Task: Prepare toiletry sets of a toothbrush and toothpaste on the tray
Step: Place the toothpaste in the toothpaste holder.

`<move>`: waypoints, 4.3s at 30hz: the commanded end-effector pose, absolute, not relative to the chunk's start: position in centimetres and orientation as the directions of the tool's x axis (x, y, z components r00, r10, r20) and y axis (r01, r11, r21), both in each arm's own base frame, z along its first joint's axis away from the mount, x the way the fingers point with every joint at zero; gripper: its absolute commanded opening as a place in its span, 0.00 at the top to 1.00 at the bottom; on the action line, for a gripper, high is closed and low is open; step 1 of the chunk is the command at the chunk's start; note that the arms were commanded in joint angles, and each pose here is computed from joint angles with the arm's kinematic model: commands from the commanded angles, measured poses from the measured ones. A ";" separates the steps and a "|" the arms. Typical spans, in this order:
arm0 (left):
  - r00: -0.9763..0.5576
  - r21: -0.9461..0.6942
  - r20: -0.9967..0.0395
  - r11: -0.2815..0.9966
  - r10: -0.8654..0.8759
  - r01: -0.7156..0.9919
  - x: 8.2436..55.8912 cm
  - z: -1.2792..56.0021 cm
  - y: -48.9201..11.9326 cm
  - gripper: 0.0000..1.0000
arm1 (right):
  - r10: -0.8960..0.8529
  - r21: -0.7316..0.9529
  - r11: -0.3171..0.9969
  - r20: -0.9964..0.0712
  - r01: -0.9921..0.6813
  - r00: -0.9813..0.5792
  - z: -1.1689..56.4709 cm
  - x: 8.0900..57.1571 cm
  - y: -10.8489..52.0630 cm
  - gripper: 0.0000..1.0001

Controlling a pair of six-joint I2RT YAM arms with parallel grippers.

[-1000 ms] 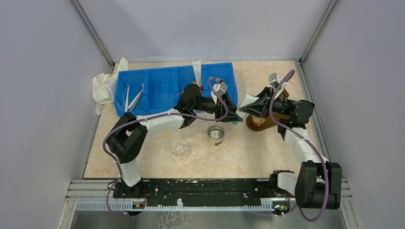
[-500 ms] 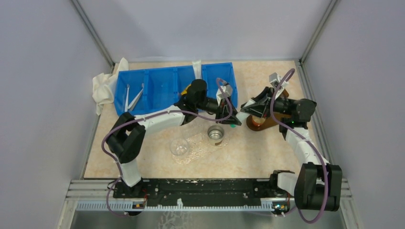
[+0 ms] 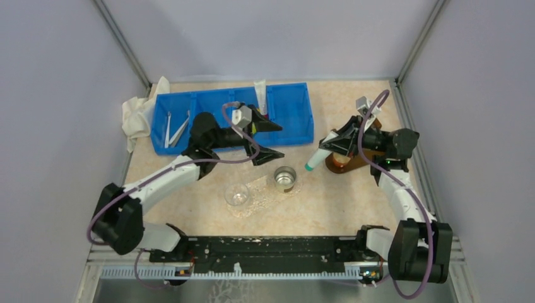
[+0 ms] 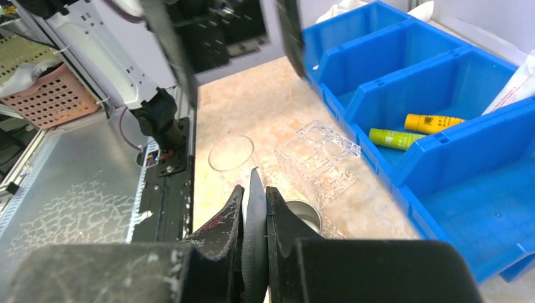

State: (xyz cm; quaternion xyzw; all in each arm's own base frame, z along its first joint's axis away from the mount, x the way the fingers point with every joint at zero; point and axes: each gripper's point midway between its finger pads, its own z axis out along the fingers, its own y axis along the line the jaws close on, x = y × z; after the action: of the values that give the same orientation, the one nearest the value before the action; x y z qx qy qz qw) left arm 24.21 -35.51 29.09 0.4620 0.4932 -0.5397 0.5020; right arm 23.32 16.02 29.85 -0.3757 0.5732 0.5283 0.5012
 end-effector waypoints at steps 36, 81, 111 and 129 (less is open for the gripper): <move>0.070 -0.057 -0.981 0.613 -0.182 0.788 33.9 31.6 -26.0 0.01 | -0.087 0.048 0.744 -0.982 -0.666 -0.168 29.6 31.8 6.9 1.00; 0.044 -0.060 -0.987 0.611 -0.154 0.790 34.8 30.5 -26.0 0.01 | 0.005 0.039 0.977 -0.987 -0.208 -0.161 25.5 42.5 1.7 1.00; 0.040 -0.058 -0.988 0.609 -0.146 0.791 34.9 30.2 -25.9 0.01 | -0.036 0.020 0.972 -0.972 -0.232 -0.234 21.0 45.3 2.2 1.00; 0.041 -0.058 -0.989 0.620 -0.145 0.782 35.1 30.2 -25.6 0.01 | -0.120 -0.055 0.959 -0.967 -0.278 -0.223 22.1 44.3 3.6 0.43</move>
State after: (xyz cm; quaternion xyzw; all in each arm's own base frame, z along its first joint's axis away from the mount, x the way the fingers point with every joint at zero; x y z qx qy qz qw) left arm 34.87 -25.80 29.56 0.2636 0.6063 -0.3493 0.6640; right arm 43.91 3.09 15.23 -0.1024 0.8286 0.0740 0.5453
